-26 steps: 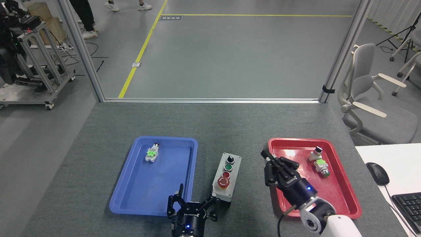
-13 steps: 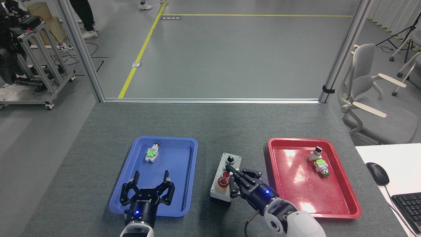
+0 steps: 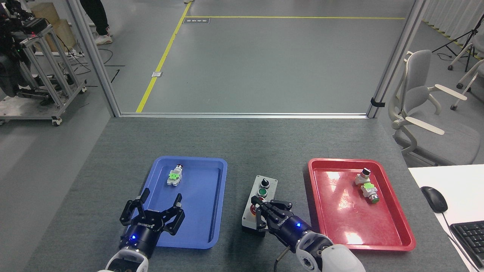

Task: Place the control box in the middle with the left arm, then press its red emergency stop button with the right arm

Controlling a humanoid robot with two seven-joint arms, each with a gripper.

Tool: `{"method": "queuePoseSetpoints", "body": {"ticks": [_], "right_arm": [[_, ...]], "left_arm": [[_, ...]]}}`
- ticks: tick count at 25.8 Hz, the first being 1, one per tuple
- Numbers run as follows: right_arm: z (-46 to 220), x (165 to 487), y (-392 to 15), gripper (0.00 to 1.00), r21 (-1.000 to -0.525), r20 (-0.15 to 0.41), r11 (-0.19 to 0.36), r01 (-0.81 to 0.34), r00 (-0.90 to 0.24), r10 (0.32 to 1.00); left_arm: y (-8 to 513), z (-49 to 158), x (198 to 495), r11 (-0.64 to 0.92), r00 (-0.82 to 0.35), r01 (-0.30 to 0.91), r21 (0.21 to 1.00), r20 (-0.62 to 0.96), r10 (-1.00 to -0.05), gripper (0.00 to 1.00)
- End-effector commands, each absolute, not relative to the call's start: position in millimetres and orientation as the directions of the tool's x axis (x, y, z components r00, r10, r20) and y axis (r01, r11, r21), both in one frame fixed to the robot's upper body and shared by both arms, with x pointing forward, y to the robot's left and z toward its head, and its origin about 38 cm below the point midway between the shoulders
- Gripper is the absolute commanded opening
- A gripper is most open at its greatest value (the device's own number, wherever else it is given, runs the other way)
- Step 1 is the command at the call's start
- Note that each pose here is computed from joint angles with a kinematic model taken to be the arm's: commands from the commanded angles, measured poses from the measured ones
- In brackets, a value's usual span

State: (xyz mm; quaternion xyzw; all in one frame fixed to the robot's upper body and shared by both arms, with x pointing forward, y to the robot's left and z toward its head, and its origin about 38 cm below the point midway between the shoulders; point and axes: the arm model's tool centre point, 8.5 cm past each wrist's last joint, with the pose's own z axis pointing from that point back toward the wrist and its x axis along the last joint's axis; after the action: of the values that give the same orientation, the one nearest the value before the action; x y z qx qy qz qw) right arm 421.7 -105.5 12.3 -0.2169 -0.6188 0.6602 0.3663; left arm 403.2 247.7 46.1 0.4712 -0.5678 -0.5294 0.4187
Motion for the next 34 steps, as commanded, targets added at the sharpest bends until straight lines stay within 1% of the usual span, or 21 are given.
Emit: {"method": "queuePoseSetpoints", "body": {"ticks": [1, 7, 10, 12, 15, 18, 20, 21, 22, 23, 24, 25, 26, 27, 28, 30, 32, 34], "right_arm": [[4, 419, -107, 0.00, -0.971, 0.174, 0.026, -0.236, -0.631, 0.756], [-2, 418, -110, 0.00, -0.968, 0.176, 0.018, -0.251, -0.624, 0.762], [-3, 417, -110, 0.00, -0.967, 0.178, 0.018, -0.255, -0.623, 0.762], [-5, 414, -106, 0.00, -0.966, 0.175, 0.007, -0.258, -0.633, 0.754], [-12, 412, -106, 0.00, -0.962, 0.177, -0.004, -0.273, -0.633, 0.754], [-12, 411, -103, 0.00, -0.961, 0.185, 0.004, -0.278, -0.630, 0.754], [-9, 414, -105, 0.00, -0.962, 0.193, 0.023, -0.271, -0.620, 0.761], [-3, 417, -105, 0.00, -0.966, 0.194, 0.038, -0.255, -0.620, 0.760], [8, 425, -109, 0.23, -0.970, 0.205, 0.077, -0.231, -0.603, 0.771], [27, 435, -121, 0.54, -0.970, 0.234, 0.152, -0.188, -0.570, 0.788], [46, 446, -138, 1.00, -0.960, 0.281, 0.243, -0.143, -0.527, 0.802], [60, 455, -154, 1.00, -0.944, 0.322, 0.312, -0.104, -0.489, 0.811], [70, 459, -165, 1.00, -0.931, 0.350, 0.357, -0.076, -0.467, 0.812], [79, 464, -173, 1.00, -0.920, 0.366, 0.388, -0.048, -0.454, 0.812], [84, 467, -182, 1.00, -0.916, 0.370, 0.401, -0.027, -0.445, 0.816], [89, 471, -201, 1.00, -0.916, 0.364, 0.401, 0.002, -0.415, 0.834], [97, 475, -247, 1.00, -0.920, 0.350, 0.388, 0.053, -0.331, 0.876], [99, 472, -291, 1.00, -0.928, 0.333, 0.361, 0.090, -0.235, 0.913]], "left_arm": [[260, 51, 404, -0.024, -0.259, -0.098, 0.995, -0.048, -0.965, 0.99], [290, 70, 410, 0.030, -0.255, -0.124, 0.992, -0.002, -0.967, 0.99], [298, 77, 414, 0.034, -0.249, -0.093, 0.995, 0.010, -0.968, 0.99], [308, 86, 414, 0.030, -0.217, -0.077, 0.997, 0.012, -0.976, 0.99], [317, 94, 415, 0.038, -0.184, -0.052, 0.998, 0.028, -0.983, 0.99], [325, 97, 415, 0.041, -0.162, -0.055, 0.998, 0.031, -0.986, 0.99], [328, 98, 415, 0.046, -0.144, -0.056, 0.997, 0.037, -0.989, 0.99], [328, 96, 414, 0.055, -0.133, -0.054, 0.997, 0.048, -0.990, 0.99], [328, 91, 410, 0.062, -0.112, -0.046, 0.997, 0.057, -0.992, 0.99], [329, 88, 407, 0.066, -0.082, -0.044, 0.997, 0.062, -0.995, 0.99], [330, 91, 405, 0.066, -0.051, -0.054, 0.996, 0.063, -0.997, 0.99], [332, 93, 402, 0.063, -0.021, -0.062, 0.996, 0.062, -0.998, 0.99], [333, 94, 399, 0.062, -0.004, -0.067, 0.996, 0.061, -0.998, 0.99], [332, 96, 396, 0.062, 0.007, -0.075, 0.995, 0.062, -0.998, 0.99], [331, 97, 395, 0.064, 0.007, -0.078, 0.995, 0.065, -0.998, 0.99], [327, 97, 395, 0.073, 0.006, -0.082, 0.994, 0.074, -0.997, 0.99], [324, 96, 395, 0.084, 0.006, -0.081, 0.993, 0.085, -0.996, 0.99], [324, 95, 395, 0.085, 0.011, -0.079, 0.993, 0.086, -0.996, 0.99]]}}
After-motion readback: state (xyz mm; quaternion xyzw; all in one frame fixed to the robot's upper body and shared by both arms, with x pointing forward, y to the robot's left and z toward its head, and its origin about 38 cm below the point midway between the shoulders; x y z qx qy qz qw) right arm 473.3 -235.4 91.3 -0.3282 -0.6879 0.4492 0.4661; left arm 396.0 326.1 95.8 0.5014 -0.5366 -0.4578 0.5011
